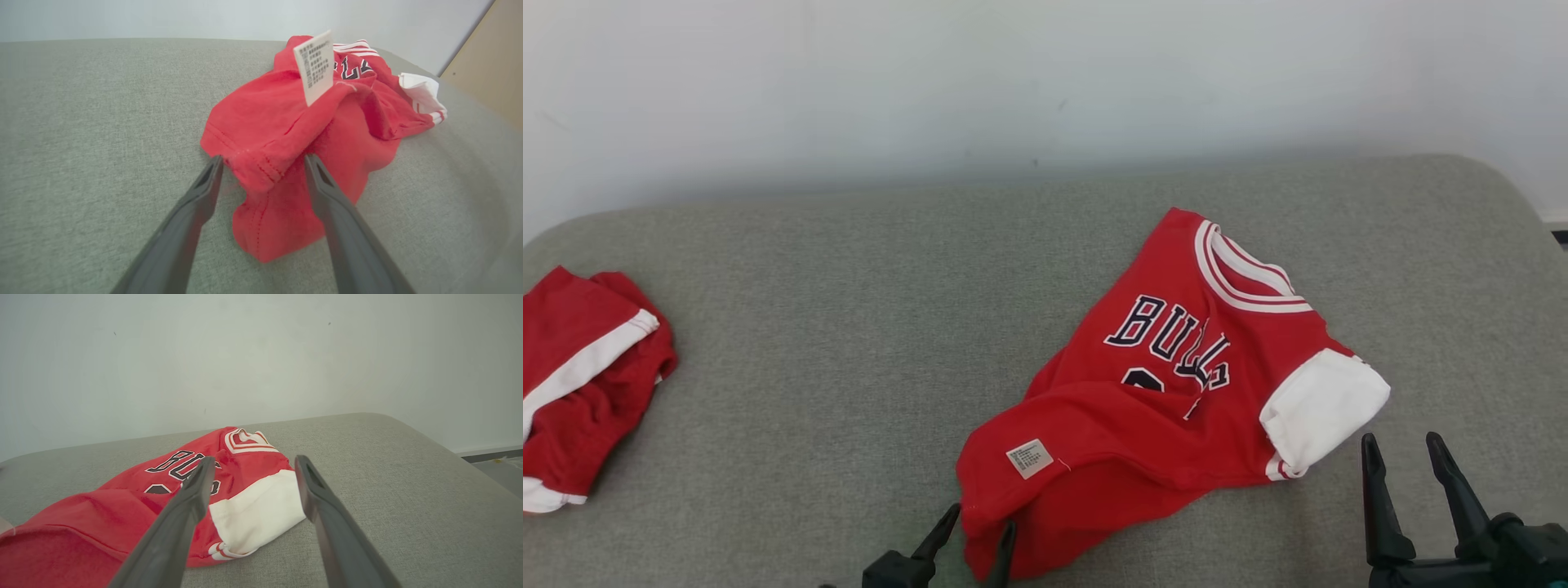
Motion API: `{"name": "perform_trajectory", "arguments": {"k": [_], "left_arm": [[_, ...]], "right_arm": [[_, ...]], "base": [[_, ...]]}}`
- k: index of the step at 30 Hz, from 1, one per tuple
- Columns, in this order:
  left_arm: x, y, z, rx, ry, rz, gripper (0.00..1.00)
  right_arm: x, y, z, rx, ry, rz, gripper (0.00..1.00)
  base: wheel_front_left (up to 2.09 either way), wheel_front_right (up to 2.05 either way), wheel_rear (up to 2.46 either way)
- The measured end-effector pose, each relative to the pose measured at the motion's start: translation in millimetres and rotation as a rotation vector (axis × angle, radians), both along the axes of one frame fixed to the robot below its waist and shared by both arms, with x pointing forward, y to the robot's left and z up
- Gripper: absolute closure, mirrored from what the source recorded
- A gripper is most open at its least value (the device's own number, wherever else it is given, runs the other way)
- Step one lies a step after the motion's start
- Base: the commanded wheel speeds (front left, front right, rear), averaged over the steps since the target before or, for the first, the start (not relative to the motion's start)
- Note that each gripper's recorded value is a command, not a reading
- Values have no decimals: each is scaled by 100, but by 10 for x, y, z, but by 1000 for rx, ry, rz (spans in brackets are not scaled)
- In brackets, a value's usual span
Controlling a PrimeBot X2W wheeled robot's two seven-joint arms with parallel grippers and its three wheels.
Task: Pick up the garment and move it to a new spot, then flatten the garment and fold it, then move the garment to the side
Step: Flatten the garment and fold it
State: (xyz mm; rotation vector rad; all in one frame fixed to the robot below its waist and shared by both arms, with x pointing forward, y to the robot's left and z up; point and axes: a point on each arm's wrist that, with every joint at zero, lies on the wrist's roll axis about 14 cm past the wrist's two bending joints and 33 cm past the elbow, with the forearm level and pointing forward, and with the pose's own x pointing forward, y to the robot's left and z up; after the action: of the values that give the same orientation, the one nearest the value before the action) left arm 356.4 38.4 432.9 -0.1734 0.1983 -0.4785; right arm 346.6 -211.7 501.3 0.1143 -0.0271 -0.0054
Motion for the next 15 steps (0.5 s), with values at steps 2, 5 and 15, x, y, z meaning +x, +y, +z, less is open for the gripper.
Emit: {"name": "perform_trajectory", "arguments": {"k": [2, 5, 15], "left_arm": [[31, -19, -12, 3, 3, -8, 56], [117, -6, 24, -16, 0, 5, 100], [557, 738, 605, 53, -208, 167, 100]], "right_arm": [[-8, -35, -5, -2, 1, -8, 0], [-12, -86, -11, -7, 0, -21, 0], [87, 30, -10, 0, -11, 14, 0]], "base": [[0, 0, 0], [0, 0, 0], [0, 0, 0]]}}
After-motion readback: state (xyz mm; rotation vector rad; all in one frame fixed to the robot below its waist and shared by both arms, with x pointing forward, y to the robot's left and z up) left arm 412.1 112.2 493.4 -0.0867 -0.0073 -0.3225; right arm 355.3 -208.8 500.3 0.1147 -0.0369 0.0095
